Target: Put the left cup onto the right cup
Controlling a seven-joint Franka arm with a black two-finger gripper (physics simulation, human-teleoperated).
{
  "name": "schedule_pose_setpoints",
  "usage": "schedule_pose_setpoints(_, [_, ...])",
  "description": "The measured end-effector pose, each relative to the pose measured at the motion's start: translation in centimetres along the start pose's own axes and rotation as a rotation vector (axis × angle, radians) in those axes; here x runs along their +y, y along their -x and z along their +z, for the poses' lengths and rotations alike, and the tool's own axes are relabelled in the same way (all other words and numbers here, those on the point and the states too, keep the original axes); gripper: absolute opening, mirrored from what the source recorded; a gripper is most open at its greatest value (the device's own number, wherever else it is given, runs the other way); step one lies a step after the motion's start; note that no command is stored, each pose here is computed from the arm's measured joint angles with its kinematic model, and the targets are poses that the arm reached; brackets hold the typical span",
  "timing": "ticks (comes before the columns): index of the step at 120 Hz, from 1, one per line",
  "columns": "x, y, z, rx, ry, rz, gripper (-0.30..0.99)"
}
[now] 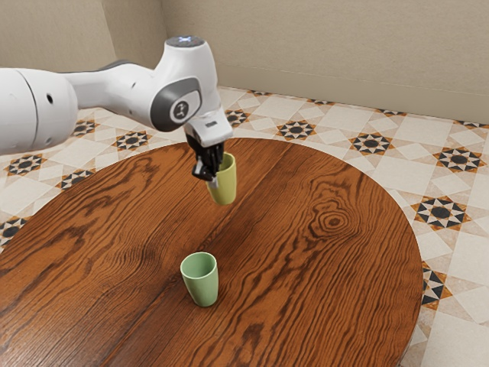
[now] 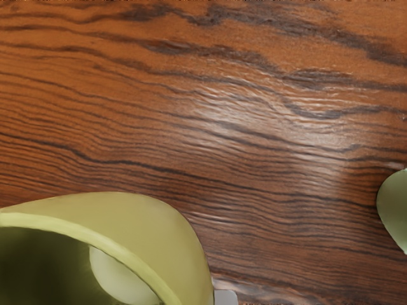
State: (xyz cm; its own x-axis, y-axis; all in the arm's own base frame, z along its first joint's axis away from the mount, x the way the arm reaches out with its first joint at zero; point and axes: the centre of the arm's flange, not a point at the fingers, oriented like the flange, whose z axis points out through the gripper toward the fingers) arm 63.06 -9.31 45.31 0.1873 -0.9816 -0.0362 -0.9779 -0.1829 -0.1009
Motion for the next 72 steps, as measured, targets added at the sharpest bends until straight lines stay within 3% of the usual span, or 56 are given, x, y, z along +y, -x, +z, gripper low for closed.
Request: schedule_pose_setpoints(72, [7.8, -1.3, -1.2, -0.058, 0.014, -0.031, -0.09])
